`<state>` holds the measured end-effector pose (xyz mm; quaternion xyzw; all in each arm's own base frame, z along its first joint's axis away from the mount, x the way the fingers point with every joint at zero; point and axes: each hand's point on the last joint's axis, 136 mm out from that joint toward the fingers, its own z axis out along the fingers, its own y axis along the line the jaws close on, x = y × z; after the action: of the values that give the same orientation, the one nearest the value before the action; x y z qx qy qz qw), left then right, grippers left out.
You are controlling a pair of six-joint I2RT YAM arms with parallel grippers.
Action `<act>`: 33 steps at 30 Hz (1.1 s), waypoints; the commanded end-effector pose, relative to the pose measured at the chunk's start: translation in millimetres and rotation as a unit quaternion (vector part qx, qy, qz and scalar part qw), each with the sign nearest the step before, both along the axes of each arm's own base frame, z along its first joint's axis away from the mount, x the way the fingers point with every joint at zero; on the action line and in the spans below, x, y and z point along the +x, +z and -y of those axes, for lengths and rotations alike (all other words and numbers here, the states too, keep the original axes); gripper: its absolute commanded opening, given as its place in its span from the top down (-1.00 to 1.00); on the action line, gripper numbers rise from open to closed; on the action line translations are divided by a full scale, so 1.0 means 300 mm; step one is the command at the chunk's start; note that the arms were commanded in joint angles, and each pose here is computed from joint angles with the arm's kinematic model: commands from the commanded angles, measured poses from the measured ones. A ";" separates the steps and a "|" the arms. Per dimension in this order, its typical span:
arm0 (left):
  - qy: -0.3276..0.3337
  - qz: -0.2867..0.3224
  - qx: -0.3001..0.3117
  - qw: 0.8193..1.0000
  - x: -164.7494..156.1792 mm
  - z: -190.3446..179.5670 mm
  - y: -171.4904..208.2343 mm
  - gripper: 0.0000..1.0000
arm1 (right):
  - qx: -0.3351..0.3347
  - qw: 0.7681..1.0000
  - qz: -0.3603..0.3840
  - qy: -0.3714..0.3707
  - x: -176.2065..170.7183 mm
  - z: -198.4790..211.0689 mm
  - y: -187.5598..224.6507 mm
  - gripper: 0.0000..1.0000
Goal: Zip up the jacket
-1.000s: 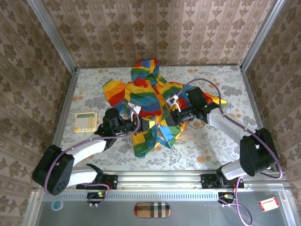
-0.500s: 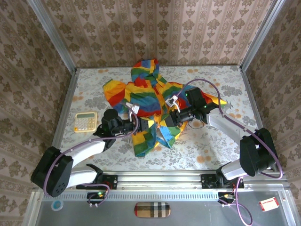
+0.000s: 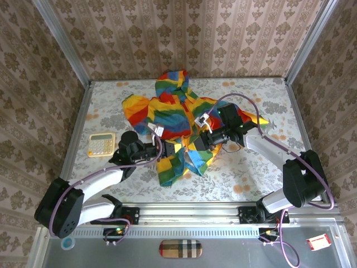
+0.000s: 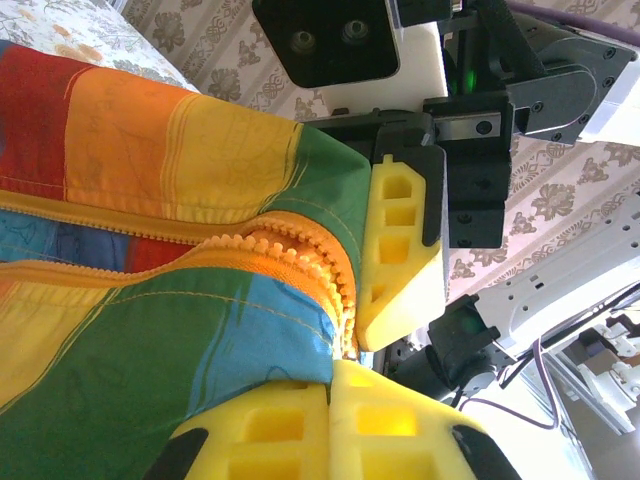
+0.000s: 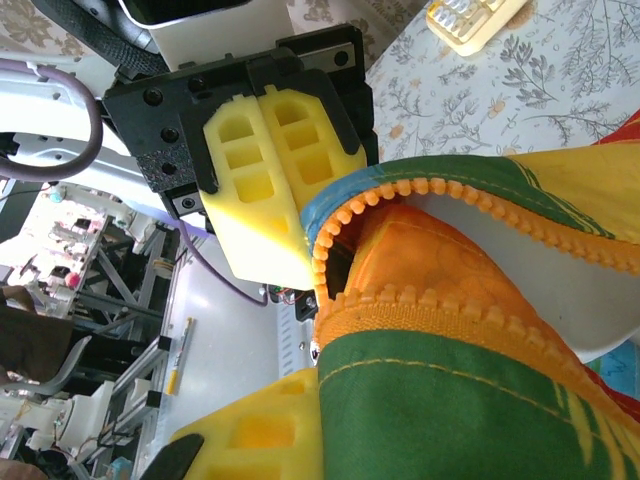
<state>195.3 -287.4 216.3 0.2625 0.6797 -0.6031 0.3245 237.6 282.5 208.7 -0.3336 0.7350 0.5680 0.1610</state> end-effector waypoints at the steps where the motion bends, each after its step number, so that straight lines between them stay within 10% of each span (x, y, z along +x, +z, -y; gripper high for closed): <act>1: -0.004 0.006 -0.003 1.000 -0.009 -0.006 0.002 1.00 | 0.018 1.000 0.008 0.014 0.000 -0.017 0.044 1.00; 33: -0.009 -0.005 -0.001 1.000 -0.037 -0.014 -0.016 1.00 | 0.014 1.000 0.022 -0.002 0.042 -0.028 0.045 1.00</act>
<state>190.2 -284.5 208.0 0.2600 0.6852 -0.6021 0.3169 244.0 286.0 209.1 -0.3293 0.7362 0.5693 0.1596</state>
